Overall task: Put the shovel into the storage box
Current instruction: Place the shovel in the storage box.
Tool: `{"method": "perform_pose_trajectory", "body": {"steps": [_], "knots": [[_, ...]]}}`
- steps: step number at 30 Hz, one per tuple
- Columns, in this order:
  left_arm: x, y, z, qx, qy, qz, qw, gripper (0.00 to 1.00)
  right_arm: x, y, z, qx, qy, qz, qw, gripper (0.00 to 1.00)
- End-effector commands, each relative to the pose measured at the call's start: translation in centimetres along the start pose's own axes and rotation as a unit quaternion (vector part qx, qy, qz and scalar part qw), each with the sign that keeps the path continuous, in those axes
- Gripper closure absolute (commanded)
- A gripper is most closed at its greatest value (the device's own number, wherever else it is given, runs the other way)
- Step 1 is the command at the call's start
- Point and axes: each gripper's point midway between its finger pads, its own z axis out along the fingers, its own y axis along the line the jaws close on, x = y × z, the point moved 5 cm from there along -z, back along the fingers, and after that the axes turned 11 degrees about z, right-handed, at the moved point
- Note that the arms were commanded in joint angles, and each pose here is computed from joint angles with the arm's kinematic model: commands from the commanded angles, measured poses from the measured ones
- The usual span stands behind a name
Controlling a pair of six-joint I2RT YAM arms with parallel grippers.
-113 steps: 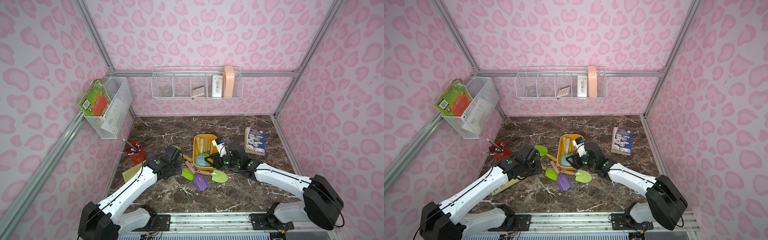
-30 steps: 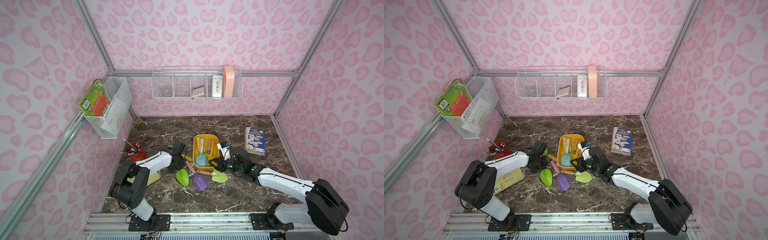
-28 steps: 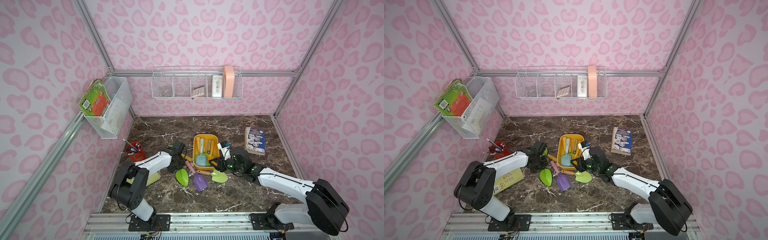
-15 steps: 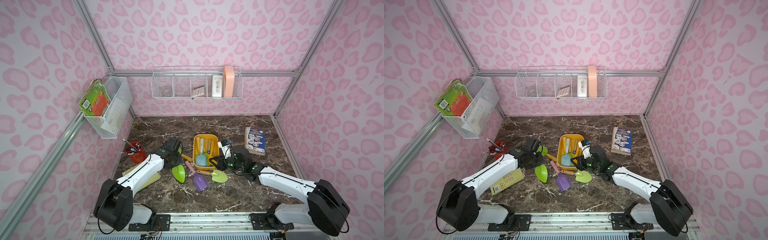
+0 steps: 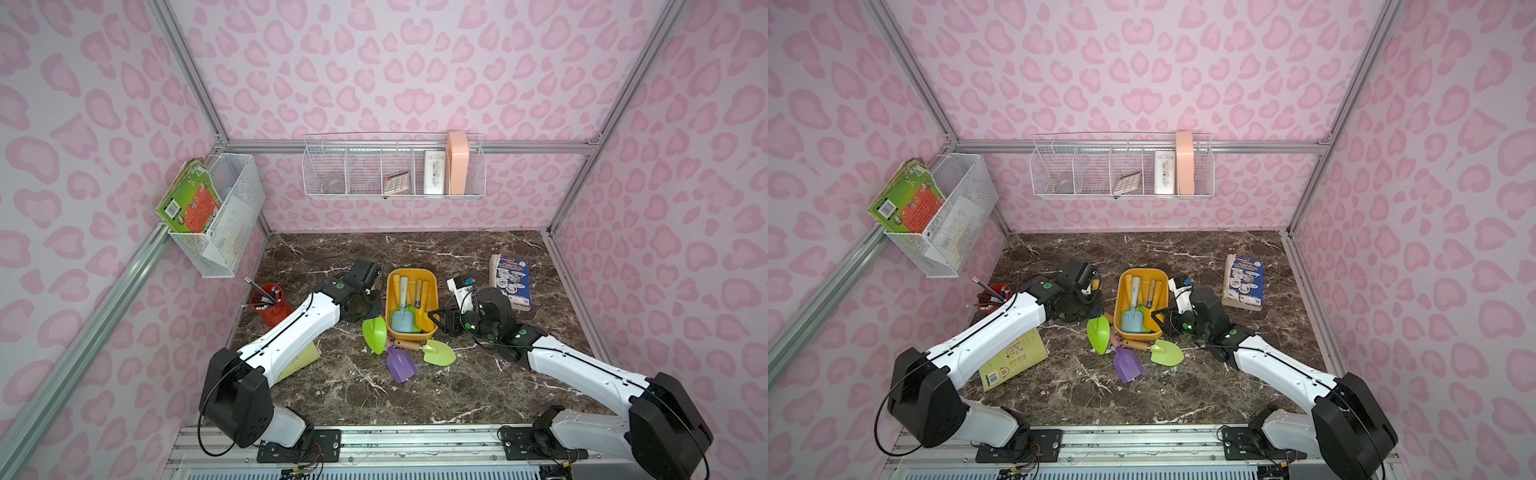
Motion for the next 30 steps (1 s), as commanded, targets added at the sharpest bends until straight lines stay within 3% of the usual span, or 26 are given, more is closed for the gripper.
{"method": "perform_pose_trajectory", "body": {"steps": [1,11,18,30], "knots": [[-0.2,-1.4,0.2,0.011,0.011,0.025,1.000,0.91,0.1,-0.6,-0.5,0.009,-0.011,0.001,1.000,0.58],[-2.9,-6.6,2.2,0.044,0.017,0.071,0.996,0.91,-0.2,-2.1,-2.5,0.028,-0.036,0.017,0.999,0.57],[-4.9,-9.8,5.3,0.060,0.031,0.089,0.994,0.91,0.2,-3.4,-3.4,0.040,-0.046,0.033,0.998,0.57],[-4.8,-12.7,10.4,0.065,0.074,0.114,0.989,0.93,0.6,-4.5,-3.9,0.048,-0.052,0.045,0.996,0.57]]}}
